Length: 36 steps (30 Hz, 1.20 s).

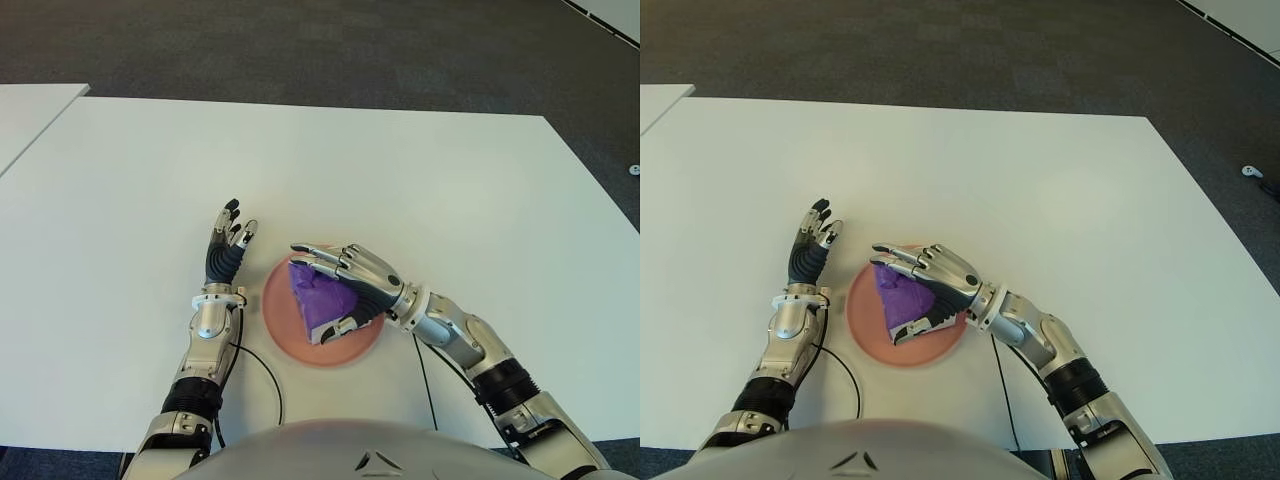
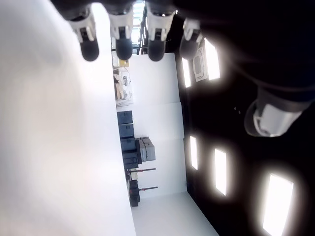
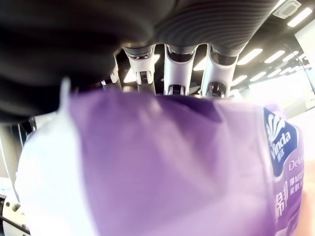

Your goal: Put the tissue paper into the plate.

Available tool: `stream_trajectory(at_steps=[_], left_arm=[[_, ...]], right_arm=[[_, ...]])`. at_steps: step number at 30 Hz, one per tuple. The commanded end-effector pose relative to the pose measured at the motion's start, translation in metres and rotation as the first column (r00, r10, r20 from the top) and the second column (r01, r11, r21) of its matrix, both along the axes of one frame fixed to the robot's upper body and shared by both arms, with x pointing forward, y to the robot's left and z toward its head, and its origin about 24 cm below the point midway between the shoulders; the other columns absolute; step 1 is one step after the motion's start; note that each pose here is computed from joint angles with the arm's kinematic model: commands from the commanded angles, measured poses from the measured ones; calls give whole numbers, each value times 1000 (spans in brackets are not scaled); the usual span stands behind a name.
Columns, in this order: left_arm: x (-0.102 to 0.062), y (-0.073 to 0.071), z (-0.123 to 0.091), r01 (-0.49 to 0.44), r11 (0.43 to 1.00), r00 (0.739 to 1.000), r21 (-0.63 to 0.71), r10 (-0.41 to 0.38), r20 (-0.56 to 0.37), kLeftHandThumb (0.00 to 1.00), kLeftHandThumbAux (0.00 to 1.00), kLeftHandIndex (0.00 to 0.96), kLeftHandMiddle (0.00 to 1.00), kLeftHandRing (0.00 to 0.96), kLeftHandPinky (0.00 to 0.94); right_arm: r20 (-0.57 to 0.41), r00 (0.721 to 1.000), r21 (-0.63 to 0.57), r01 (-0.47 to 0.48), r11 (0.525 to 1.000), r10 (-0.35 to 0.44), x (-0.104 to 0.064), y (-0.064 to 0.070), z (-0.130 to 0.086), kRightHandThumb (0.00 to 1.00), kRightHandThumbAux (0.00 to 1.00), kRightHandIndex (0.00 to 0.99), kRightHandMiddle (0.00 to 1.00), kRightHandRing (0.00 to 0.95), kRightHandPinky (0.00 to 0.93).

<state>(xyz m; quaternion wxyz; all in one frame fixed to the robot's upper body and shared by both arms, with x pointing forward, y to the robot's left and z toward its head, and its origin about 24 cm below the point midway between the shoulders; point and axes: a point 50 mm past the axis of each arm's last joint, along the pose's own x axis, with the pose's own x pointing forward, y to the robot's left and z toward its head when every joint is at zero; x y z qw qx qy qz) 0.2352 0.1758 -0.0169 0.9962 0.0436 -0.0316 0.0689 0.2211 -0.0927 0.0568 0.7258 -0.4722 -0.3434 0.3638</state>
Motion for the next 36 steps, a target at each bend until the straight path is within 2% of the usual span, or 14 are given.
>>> stream_trajectory(at_steps=[1,13,17,21,26,29,31,33,35,36], left_arm=[[-16,4,-23,-2,1000,993,0,2,-118,0,445,0,0,0,0],[-13,4,-23,-12,1000,994,-6,11,-113,0,444,0,0,0,0],[-11,4,-22,-13,1000,994,-7,13,-108,0,440,0,0,0,0],[-9,2,-21,-24,1000,995,-7,23,-94,0,437,0,0,0,0],[-8,0,-19,-39,999,996,-14,38,-83,0,435,0,0,0,0],[-7,-1,-19,-44,999,996,-17,42,-79,0,432,0,0,0,0],[-7,-1,-19,-45,999,996,-17,43,-79,0,431,0,0,0,0],[-6,-1,-18,-44,999,996,-19,42,-74,0,430,0,0,0,0],[-6,-1,-18,-42,999,997,-21,41,-71,0,430,0,0,0,0],[-6,-1,-18,-42,999,997,-22,40,-71,0,430,0,0,0,0]], right_arm=[[-36,999,-53,32,998,-34,0,-4,-6,158,168,0,0,0,0],[-21,998,40,56,998,-55,7,-7,10,144,167,0,0,0,0],[-31,997,99,76,992,-74,18,-13,38,164,165,0,0,0,0],[-47,994,224,106,969,-97,25,-16,60,169,172,0,0,0,0],[-153,979,397,183,900,-131,31,-33,76,159,190,0,0,0,0],[-209,967,441,226,869,-145,33,-44,80,198,216,0,0,0,0],[-221,964,448,234,863,-146,34,-46,80,215,228,0,0,0,0],[-236,945,520,320,792,-227,57,-65,71,232,249,0,0,0,0],[-236,932,581,362,729,-274,70,-78,68,244,285,0,0,0,0],[-230,932,598,364,715,-282,72,-81,69,241,291,0,0,0,0]])
